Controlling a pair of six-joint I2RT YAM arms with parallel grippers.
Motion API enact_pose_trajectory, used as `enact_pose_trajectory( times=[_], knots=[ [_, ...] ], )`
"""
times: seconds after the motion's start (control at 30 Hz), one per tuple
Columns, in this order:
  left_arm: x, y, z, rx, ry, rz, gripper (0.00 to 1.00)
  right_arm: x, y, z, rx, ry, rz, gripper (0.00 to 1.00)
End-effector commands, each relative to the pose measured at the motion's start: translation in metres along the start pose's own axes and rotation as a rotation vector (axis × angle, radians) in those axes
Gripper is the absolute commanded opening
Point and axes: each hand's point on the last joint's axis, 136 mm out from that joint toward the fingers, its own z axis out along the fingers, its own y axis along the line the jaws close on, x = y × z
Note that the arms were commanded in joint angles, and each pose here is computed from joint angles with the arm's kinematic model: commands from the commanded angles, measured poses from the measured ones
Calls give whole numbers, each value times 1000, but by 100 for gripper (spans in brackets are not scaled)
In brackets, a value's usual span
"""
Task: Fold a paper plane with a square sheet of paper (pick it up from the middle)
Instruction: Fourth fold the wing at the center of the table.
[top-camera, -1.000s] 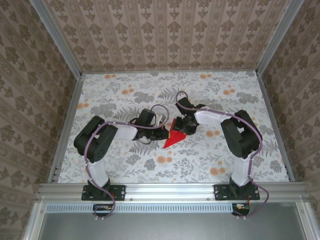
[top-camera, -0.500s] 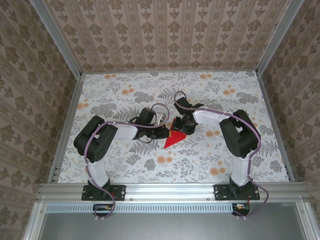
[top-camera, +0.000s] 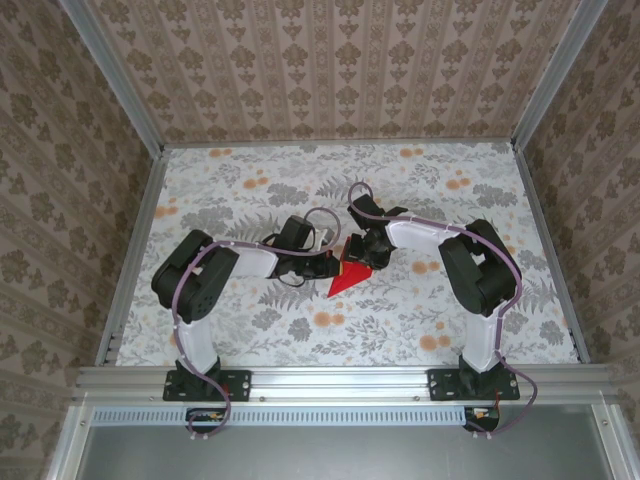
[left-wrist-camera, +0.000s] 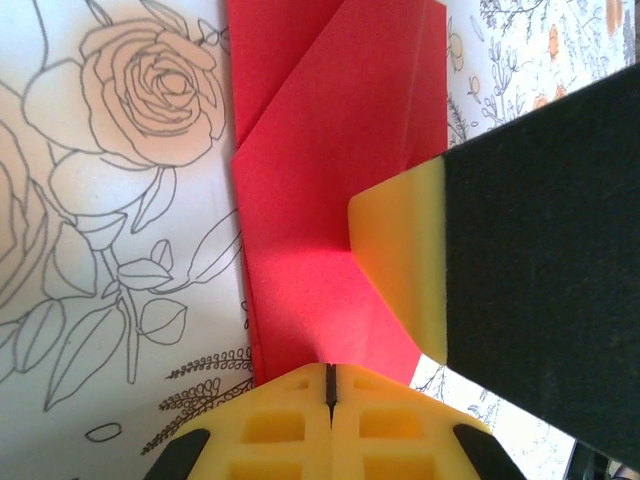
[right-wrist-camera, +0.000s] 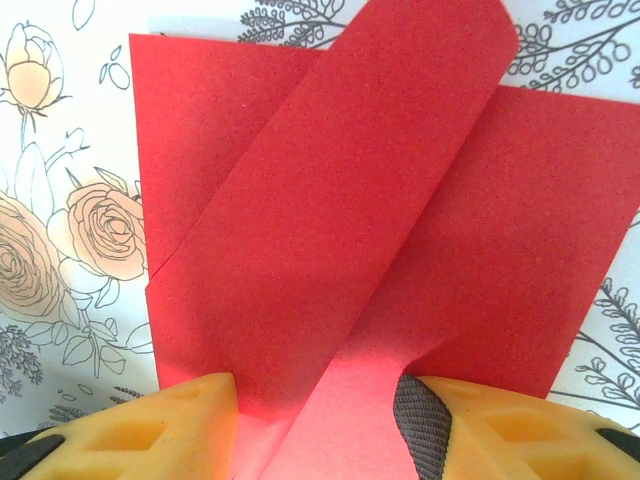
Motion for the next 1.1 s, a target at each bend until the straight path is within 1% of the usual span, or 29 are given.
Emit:
enact_pose_trajectory(
  times=[0.0, 0.33, 0.5, 0.67, 0.87, 1.07],
  knots=[
    [1, 1, 3, -13, 16, 6, 5, 41, -62, 40, 225, 141, 41, 51],
    [4, 7, 4, -38, 29, -7, 4, 45, -65, 43, 234, 152, 49, 49],
    [14, 16, 4, -79, 76, -33, 1, 44, -56, 40, 191, 149, 59, 49],
    [27, 26, 5, -123, 132, -61, 0, 31, -31, 23, 89, 119, 63, 50],
    [34, 33, 7, -153, 171, -75, 0, 16, -3, -13, -43, 67, 63, 51],
    [36, 36, 10, -162, 195, -67, 0, 3, 23, -50, -217, -31, 19, 50]
  ],
)
